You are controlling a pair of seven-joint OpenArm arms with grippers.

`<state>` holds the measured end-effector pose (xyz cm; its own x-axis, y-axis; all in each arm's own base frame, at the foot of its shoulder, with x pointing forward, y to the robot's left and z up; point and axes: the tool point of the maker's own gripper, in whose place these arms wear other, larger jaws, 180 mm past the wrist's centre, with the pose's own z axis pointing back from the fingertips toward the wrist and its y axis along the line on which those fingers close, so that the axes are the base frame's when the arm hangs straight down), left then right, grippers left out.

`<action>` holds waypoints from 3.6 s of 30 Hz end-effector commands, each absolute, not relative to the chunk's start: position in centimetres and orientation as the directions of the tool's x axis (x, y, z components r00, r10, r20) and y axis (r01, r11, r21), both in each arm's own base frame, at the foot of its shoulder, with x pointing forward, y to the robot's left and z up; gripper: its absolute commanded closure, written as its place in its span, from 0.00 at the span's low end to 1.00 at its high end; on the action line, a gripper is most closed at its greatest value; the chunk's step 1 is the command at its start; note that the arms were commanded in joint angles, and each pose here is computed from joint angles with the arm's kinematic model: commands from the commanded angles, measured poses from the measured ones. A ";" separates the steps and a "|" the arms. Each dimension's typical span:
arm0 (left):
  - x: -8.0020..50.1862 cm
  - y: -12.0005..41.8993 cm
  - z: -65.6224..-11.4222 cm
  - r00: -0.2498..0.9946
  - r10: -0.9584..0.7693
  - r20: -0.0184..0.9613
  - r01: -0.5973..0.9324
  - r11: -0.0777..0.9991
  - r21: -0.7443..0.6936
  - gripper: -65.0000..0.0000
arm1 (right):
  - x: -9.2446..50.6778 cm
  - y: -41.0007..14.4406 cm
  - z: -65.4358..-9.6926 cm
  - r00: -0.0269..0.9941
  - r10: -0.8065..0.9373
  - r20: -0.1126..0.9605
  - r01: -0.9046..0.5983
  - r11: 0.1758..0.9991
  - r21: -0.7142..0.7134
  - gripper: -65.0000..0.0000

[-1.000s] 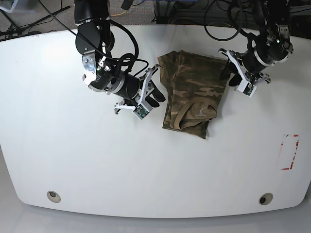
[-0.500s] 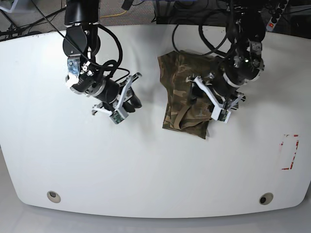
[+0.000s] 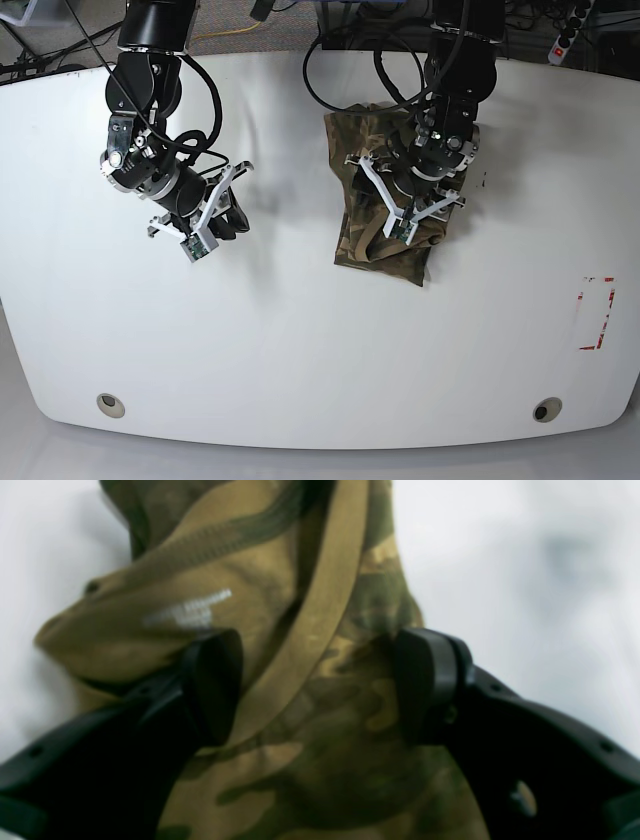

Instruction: Fold the T-shirt properly

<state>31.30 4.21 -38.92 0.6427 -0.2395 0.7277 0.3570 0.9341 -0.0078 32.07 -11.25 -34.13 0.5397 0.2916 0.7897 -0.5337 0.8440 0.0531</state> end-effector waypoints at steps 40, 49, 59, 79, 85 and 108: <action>26.0 46.8 -33.7 0.798 -0.351 0.490 0.130 0.894 0.429 0.33 | 32.1 -9.5 -30.8 0.439 0.328 0.836 -0.586 0.810 -0.010 0.82; 28.8 40.9 -28.5 0.688 -0.481 0.543 0.159 0.830 0.534 0.35 | 31.7 -9.6 -31.5 0.455 0.331 0.827 -0.584 0.811 -0.004 0.82; 33.0 28.0 -32.0 0.448 -0.335 0.829 0.142 0.942 0.304 0.39 | 33.3 -11.9 -31.6 0.340 0.324 0.883 -0.525 0.844 -0.108 0.82; 20.7 16.4 -36.0 0.313 -0.067 0.947 0.013 0.998 0.066 0.39 | 25.2 -21.5 -37.3 0.362 0.044 0.931 -0.232 0.972 0.044 0.82; 13.6 15.6 -36.0 0.434 -0.054 0.899 0.014 0.999 0.053 0.40 | 19.0 -21.1 -38.0 0.442 0.004 0.897 -0.221 0.970 0.105 0.82; -9.3 15.0 -47.4 0.899 -0.037 0.437 0.048 0.999 -0.016 0.40 | -6.1 -17.6 -46.7 0.879 -0.187 0.439 0.007 0.925 0.380 0.82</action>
<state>-8.66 14.62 -46.73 0.8962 -0.0203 0.4433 0.0301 0.9994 -0.0150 -5.03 -17.05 -46.13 0.8685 -0.1915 0.4573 -0.0011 0.9217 0.3880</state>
